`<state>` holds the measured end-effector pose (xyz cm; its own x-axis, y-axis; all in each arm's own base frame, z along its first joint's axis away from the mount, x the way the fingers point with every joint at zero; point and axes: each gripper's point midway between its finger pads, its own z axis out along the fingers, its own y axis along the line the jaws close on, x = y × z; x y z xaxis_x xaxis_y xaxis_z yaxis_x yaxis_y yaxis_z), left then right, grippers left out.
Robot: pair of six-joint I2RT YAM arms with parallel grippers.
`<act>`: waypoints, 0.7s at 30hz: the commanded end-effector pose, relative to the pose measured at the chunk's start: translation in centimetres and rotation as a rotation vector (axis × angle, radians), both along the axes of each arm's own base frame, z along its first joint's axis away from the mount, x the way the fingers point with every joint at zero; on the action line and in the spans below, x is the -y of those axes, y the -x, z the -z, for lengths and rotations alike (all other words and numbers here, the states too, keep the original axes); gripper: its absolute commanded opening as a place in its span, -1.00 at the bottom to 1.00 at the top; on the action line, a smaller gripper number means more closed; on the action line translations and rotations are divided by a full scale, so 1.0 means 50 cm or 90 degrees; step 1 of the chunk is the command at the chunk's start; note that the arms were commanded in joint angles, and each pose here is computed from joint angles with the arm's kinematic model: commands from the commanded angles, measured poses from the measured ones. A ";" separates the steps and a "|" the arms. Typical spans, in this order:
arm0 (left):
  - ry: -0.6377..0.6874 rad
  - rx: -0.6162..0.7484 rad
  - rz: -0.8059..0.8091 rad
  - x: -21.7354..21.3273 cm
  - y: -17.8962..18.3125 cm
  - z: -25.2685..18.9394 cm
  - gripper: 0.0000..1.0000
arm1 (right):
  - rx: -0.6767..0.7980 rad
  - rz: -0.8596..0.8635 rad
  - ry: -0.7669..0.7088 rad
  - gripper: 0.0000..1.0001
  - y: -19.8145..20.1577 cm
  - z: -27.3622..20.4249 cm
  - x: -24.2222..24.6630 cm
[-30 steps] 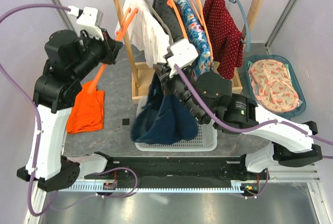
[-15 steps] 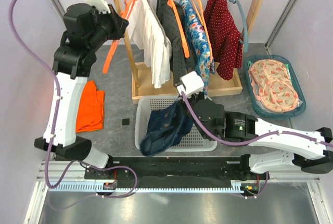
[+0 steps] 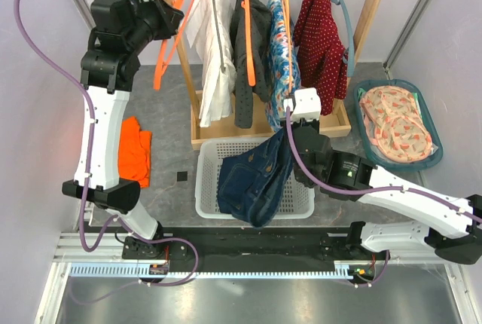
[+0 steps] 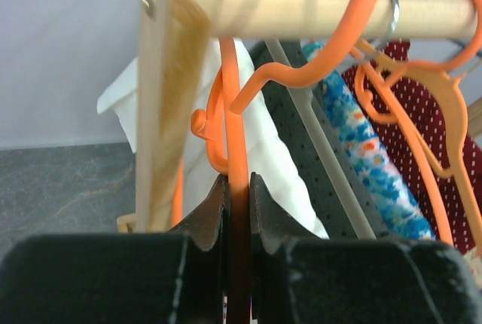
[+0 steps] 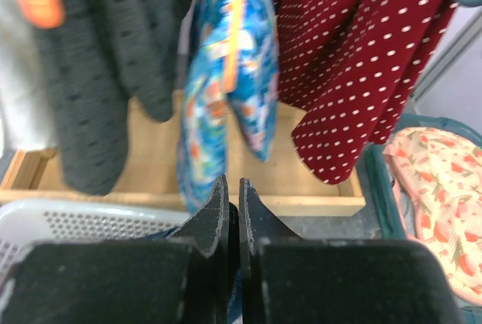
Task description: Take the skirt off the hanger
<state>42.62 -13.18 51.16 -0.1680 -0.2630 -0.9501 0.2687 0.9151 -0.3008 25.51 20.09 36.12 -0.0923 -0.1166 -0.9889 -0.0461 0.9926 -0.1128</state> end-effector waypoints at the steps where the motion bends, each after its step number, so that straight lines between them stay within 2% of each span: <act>1: 0.056 0.061 -0.008 -0.026 -0.029 -0.068 -0.96 | 0.036 0.034 -0.033 -1.00 -0.024 -0.053 0.006; 7: 0.067 0.045 0.028 -0.001 -0.048 -0.047 -0.97 | 0.015 0.005 -0.009 -1.00 -0.050 -0.005 -0.048; 11: 0.070 0.015 0.035 0.008 -0.067 -0.011 -0.97 | -0.021 0.006 0.034 -1.00 -0.081 0.072 -0.078; 18: 0.062 0.003 0.031 0.009 -0.089 0.012 -0.96 | -0.103 -0.090 0.048 -1.00 -0.069 0.216 -0.139; 20: 0.054 0.005 0.032 0.008 -0.092 0.013 -0.82 | -0.146 -0.148 0.063 -1.00 -0.048 0.276 -0.157; 21: 0.052 0.006 0.034 0.009 -0.090 0.013 -0.55 | -0.155 -0.157 0.066 -1.00 -0.043 0.293 -0.158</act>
<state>46.50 -14.05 49.03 -0.2313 -0.3134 -0.9210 0.3100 0.8736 -0.3751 28.96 25.96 24.91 -0.2289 -0.2845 -0.9310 -0.1859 0.9515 -0.2450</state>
